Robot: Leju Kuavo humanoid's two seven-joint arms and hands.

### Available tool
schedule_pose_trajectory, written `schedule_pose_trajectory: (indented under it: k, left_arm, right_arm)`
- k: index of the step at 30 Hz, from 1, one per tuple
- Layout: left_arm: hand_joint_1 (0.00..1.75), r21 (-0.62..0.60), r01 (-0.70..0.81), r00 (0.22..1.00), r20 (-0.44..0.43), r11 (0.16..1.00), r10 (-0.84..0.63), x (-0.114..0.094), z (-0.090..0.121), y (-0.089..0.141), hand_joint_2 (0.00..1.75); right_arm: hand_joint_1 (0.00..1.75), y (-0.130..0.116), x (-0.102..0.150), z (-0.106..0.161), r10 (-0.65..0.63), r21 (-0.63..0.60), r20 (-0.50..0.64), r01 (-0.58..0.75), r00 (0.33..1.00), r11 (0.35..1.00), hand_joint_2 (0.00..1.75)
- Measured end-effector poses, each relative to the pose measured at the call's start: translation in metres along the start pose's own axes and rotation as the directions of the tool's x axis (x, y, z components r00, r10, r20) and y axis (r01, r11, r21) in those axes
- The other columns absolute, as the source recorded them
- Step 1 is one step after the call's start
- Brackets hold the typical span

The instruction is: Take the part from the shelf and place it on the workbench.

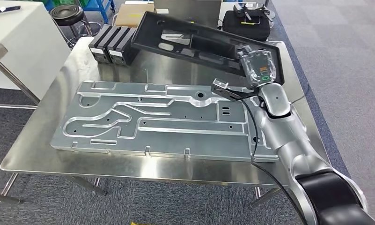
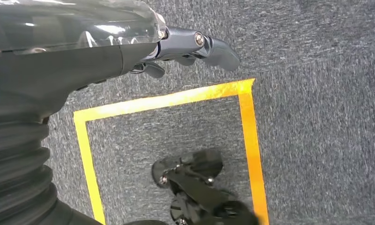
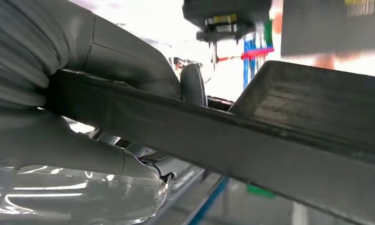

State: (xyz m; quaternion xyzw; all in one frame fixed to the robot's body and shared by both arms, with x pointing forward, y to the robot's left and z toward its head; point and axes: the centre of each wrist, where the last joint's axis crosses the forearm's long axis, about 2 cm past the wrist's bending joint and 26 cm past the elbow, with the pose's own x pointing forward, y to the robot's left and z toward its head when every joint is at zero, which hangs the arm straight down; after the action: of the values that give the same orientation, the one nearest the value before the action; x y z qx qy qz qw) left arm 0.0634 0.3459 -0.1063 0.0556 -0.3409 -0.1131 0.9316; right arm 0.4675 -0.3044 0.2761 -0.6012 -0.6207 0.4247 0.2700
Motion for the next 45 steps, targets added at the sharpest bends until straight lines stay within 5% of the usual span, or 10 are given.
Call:
schedule_pose_trajectory:
  k: [7,13,17,35,39,45]
  left_arm:
    - [0.00,-0.020,-0.004,0.998,0.058,1.000,0.005,0.001,0.000,0.000,1.75]
    - [0.00,-0.019,0.000,0.997,0.073,1.000,0.001,0.001,0.000,0.000,1.75]
    - [0.00,-0.019,0.004,0.997,0.074,1.000,-0.003,0.001,-0.001,0.000,1.75]
    - [0.00,-0.011,0.033,0.996,0.081,0.999,-0.032,0.005,-0.003,-0.004,1.75]
    - [0.00,-0.004,0.037,0.996,0.087,0.999,-0.037,0.007,-0.004,-0.003,0.00]
    - [0.00,-0.011,0.047,0.995,0.090,0.999,-0.046,0.008,-0.005,-0.003,0.00]
  right_arm:
    - [1.75,0.030,0.062,0.003,0.019,0.286,0.300,-0.108,0.954,0.952,1.75]
    - [1.75,0.055,0.097,0.030,-0.077,0.398,0.405,-0.101,0.911,0.912,1.75]
    - [0.00,0.073,0.107,0.057,-0.130,0.440,0.395,-0.063,0.909,0.896,0.00]
    - [0.00,0.076,0.124,0.065,-0.178,0.460,0.381,-0.020,0.907,0.888,0.00]
    - [0.00,0.077,0.125,0.066,-0.187,0.470,0.371,-0.010,0.909,0.883,0.00]
    - [0.00,0.078,0.124,0.070,-0.204,0.432,0.345,0.038,0.916,0.901,0.00]
